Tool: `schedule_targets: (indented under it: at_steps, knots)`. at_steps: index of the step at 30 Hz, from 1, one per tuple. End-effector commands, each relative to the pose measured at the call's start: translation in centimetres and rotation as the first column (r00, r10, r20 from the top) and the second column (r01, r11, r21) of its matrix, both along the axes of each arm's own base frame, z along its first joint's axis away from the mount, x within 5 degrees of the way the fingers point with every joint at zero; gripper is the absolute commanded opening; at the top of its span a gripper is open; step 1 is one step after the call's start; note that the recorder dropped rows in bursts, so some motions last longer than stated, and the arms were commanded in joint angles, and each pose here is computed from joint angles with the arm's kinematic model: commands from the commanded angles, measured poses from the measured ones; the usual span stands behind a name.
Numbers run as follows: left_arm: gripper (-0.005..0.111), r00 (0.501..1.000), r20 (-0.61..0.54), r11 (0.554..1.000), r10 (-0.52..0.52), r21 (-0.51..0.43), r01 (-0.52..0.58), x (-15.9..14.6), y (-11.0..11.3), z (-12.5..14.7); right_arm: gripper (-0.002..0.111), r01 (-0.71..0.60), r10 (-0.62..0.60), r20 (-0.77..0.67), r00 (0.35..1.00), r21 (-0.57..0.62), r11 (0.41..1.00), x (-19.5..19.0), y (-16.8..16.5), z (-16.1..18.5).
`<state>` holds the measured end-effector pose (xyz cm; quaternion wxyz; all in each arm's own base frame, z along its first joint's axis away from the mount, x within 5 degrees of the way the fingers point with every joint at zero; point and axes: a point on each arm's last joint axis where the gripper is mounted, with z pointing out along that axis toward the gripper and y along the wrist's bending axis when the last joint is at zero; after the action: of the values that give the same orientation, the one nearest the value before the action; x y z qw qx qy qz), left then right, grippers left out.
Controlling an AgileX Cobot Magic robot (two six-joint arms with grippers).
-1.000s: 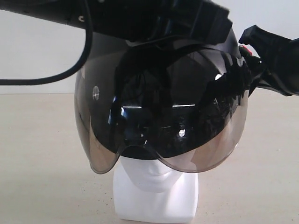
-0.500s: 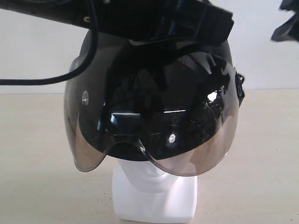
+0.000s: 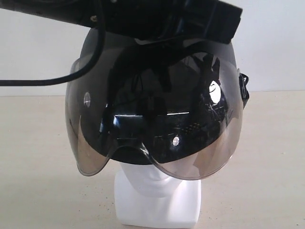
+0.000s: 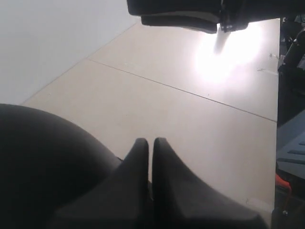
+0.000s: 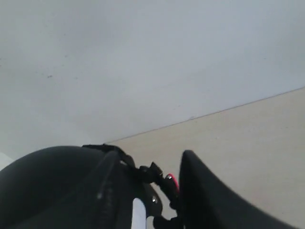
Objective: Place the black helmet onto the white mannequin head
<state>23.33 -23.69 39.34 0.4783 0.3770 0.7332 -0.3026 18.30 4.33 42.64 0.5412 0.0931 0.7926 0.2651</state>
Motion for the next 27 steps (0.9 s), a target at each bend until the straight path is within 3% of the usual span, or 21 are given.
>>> schedule_targets:
  at_steps: [1,18,24,27]
  knots:
    - [0.004,0.997,-0.07,1.0,-0.012,0.013,0.013,-0.5,0.1,-0.8,0.003,-0.099,0.101,0.05,0.994,-0.038,0.994,-0.4,0.7,0.6]
    - [0.004,0.997,0.079,0.997,-0.002,-0.074,0.008,-3.7,3.1,4.0,0.0,-0.179,0.184,0.051,0.982,-0.092,0.98,-0.7,1.2,0.5]
    - [0.004,0.969,0.244,0.999,0.031,0.0,-0.032,-5.2,5.4,5.9,0.0,-0.379,0.398,0.11,0.911,-0.16,0.911,-1.7,2.7,1.1]
    - [0.004,0.936,0.347,0.989,0.063,0.101,-0.104,-5.8,7.3,6.5,0.0,-0.542,0.581,0.17,0.796,-0.227,0.809,-3.0,3.9,2.0]
